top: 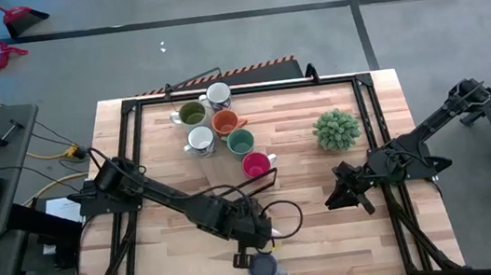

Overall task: Place coffee mugs
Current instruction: Put the yellow mug on the shelf

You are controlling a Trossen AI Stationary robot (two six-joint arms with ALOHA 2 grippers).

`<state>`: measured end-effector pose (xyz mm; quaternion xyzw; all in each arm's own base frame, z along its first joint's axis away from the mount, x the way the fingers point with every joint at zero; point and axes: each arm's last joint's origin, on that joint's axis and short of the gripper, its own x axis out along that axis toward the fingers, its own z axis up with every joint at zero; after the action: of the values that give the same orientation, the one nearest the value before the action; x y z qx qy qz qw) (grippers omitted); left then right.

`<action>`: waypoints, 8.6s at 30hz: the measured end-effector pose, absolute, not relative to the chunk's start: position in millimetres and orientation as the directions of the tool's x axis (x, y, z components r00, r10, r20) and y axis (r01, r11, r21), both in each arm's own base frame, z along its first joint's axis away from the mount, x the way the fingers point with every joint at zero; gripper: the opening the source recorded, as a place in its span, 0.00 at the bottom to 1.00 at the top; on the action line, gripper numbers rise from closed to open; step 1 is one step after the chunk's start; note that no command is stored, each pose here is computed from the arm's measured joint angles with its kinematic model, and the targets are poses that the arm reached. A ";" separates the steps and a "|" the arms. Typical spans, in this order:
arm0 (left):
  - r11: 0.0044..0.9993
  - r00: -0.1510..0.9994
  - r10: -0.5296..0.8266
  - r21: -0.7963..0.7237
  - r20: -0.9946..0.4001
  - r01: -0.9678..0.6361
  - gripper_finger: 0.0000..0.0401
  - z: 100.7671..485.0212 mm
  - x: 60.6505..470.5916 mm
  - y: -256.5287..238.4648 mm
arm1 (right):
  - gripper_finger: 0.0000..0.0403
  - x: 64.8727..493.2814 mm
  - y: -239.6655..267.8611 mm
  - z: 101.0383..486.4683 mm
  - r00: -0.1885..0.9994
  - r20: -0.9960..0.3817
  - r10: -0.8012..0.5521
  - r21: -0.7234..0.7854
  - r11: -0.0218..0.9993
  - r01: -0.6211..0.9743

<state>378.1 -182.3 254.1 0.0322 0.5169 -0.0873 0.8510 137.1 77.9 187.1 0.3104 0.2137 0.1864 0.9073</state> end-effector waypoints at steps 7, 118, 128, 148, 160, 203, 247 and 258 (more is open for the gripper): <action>0.979 0.560 -0.123 -0.006 -0.819 0.205 0.02 306.6 387.9 -177.0 | 0.15 137.0 77.8 187.0 0.839 -0.274 0.470 0.642 0.739 -0.204; 0.970 0.110 0.037 0.009 -0.993 -0.241 0.01 243.3 333.2 -2.4 | 0.15 138.0 78.4 191.1 0.849 -0.231 0.475 0.687 0.698 -0.204; 0.963 0.082 0.043 0.019 -0.996 -0.269 0.03 242.5 331.2 -1.6 | 0.15 138.1 78.4 191.3 0.849 -0.229 0.476 0.687 0.697 -0.205; 0.960 0.083 0.057 0.032 -0.995 -0.278 0.10 242.2 331.5 -0.5 | 0.15 138.1 78.4 191.2 0.849 -0.230 0.476 0.689 0.696 -0.204; 0.959 0.098 0.077 0.047 -0.992 -0.279 0.32 247.1 334.7 -0.2 | 0.15 137.9 78.8 191.1 0.841 -0.230 0.489 0.690 0.692 -0.213; 0.959 -0.063 0.053 0.069 -0.997 -0.274 0.29 312.9 298.1 -4.9 | 0.15 137.7 78.6 190.1 0.842 -0.240 0.484 0.686 0.698 -0.206; 0.946 0.092 0.065 0.032 -0.994 -0.323 0.02 331.2 177.7 -10.9 | 0.15 137.3 78.8 188.7 0.831 -0.254 0.495 0.700 0.687 -0.195; 0.958 0.022 0.109 0.099 -0.994 -0.268 0.02 282.0 200.2 -8.5 | 0.15 137.3 78.9 189.6 0.832 -0.245 0.498 0.724 0.664 -0.185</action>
<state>200.2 -8.5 282.0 -0.0578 0.6867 0.1322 0.7125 137.3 78.9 189.6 0.3616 0.2168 0.1927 0.8861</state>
